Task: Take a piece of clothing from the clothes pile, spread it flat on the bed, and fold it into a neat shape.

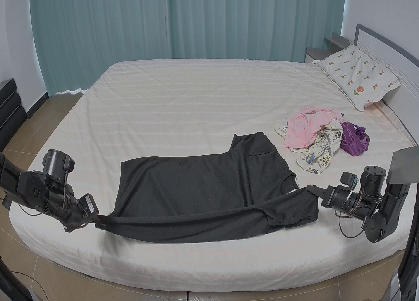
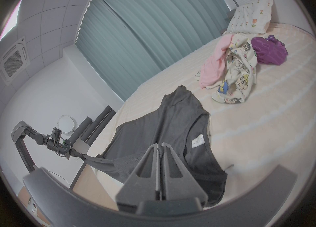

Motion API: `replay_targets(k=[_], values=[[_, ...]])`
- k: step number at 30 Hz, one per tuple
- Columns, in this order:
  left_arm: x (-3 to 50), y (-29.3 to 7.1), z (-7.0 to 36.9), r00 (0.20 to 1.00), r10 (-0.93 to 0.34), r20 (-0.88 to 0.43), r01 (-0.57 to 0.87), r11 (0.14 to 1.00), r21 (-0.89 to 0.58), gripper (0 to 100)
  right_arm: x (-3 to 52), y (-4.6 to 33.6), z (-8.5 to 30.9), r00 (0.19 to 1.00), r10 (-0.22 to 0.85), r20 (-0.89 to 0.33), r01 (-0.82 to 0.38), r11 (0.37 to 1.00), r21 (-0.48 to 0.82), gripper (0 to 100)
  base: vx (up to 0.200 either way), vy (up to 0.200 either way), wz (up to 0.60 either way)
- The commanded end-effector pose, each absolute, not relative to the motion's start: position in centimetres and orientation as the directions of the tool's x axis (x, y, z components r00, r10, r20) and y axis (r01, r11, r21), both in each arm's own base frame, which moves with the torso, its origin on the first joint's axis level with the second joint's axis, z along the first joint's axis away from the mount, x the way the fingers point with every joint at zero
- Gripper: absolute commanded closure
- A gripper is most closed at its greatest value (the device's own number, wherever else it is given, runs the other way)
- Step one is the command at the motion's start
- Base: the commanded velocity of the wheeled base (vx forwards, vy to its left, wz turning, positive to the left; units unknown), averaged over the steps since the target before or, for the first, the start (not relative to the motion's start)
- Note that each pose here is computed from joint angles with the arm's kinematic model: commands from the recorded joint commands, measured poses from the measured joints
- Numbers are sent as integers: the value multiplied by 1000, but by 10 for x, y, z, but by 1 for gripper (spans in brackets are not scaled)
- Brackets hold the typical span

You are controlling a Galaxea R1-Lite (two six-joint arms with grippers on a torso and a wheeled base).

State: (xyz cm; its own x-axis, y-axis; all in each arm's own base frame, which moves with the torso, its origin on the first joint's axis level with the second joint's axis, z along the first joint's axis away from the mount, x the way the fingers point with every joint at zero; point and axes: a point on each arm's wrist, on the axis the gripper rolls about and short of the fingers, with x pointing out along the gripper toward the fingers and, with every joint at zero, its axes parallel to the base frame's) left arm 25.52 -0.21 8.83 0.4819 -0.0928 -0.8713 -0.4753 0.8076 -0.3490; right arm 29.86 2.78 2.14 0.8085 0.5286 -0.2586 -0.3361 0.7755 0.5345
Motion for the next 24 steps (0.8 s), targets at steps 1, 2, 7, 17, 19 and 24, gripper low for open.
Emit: replay_targets(k=[1, 2, 7, 17, 19, 24], values=[[285, 4, 82, 512, -81, -855, -498, 783, -373, 100, 319, 30, 14, 813, 530, -239, -349, 774, 529, 100, 0, 0, 0], [285, 4, 82, 512, -80, -855, -499, 783, -372, 100, 320, 30, 14, 813, 530, -239, -349, 774, 529, 100, 0, 0, 0], [311, 3, 62, 514, -57, -856, -511, 781, -359, 100, 339, 32, 9, 804, 534, -261, -340, 773, 535, 100, 0, 0, 0], [352, 1, 39, 507, -54, -860, -513, 783, -351, 100, 361, 35, -8, 792, 530, -302, -311, 777, 547, 100, 0, 0, 0], [357, 1, 34, 502, -48, -864, -517, 784, -344, 100, 364, 35, -11, 788, 530, -313, -304, 777, 551, 100, 0, 0, 0], [370, -4, 28, 505, -54, -861, -523, 774, -356, 100, 373, 36, -21, 785, 527, -325, -295, 780, 553, 100, 0, 0, 0]])
